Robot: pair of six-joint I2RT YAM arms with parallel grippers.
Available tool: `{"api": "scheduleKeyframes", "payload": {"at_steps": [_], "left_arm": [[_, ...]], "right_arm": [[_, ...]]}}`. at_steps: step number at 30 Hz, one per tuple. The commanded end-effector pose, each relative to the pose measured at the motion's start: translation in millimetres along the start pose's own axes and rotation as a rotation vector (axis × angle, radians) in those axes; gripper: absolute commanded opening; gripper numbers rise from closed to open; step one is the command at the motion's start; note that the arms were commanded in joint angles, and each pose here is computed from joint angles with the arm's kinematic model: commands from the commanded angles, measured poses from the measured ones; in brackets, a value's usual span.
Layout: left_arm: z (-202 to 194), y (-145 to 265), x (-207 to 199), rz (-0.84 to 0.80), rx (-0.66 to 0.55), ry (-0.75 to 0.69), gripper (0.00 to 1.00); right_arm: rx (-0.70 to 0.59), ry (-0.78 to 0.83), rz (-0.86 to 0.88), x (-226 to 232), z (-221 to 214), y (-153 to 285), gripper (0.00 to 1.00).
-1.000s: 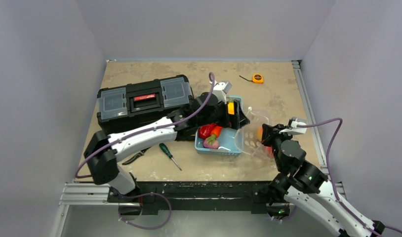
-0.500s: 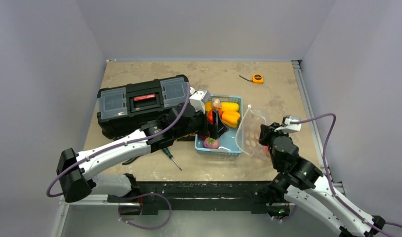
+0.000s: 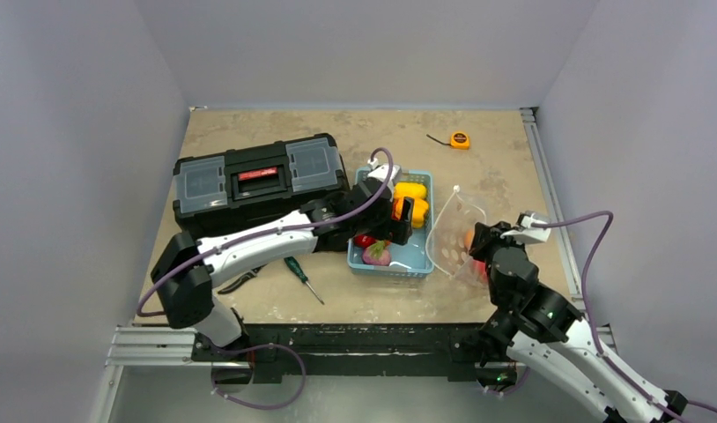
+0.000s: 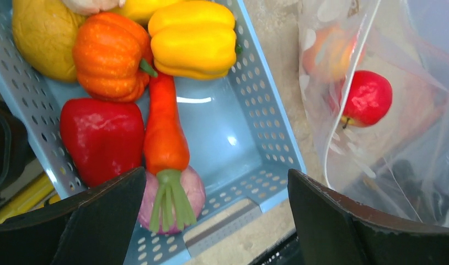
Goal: Place the food in the zip-top bag and seal the zipper
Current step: Pick up the fake vegetable from the bin.
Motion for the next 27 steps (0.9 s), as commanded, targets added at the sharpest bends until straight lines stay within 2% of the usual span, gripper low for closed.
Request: {"api": "scheduleKeyframes", "payload": {"at_steps": [1, 5, 9, 11, 14, 18, 24, 27], "left_arm": [[22.9, -17.4, -8.6, 0.065, -0.056, -0.058, 0.99], [34.0, -41.6, -21.9, 0.095, -0.032, -0.091, 0.97], [35.3, -57.6, -36.4, 0.068, -0.017, 0.025, 0.95], [35.0, -62.4, -40.7, 0.081, -0.016, 0.156, 0.92], [29.8, -72.6, -38.1, 0.123, -0.005, 0.443, 0.91], [14.7, -84.3, -29.3, 0.166, -0.028, 0.763, 1.00], [11.4, -92.8, -27.1, 0.086, -0.164, 1.072, 1.00], [19.6, -91.5, -30.4, 0.111, -0.247, 1.100, 1.00]], "right_arm": [[-0.020, -0.022, 0.000, 3.9, 9.3, -0.3, 0.00], [-0.032, -0.043, -0.008, 1.3, 10.3, 1.2, 0.00], [-0.054, -0.073, -0.012, -3.1, 12.4, 4.1, 0.00], [-0.062, -0.083, -0.014, -4.5, 13.2, 5.0, 0.00], [-0.060, -0.081, -0.011, -4.3, 12.9, 5.0, 0.00], [-0.053, -0.067, -0.009, -2.9, 12.4, 4.0, 0.00], [-0.062, -0.070, -0.027, -6.5, 12.9, 5.0, 0.00], [-0.067, -0.082, -0.034, -7.8, 13.9, 5.7, 0.00]]}}
Point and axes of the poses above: each gripper's point midway between its finger pads, its own y axis back along the fingers, its own x axis along the line the jaws close on, z = x × y, the point moved 8 cm from there along y, back along the fingers, and after that the axes turned 9 degrees about y, right-handed, at the moved point
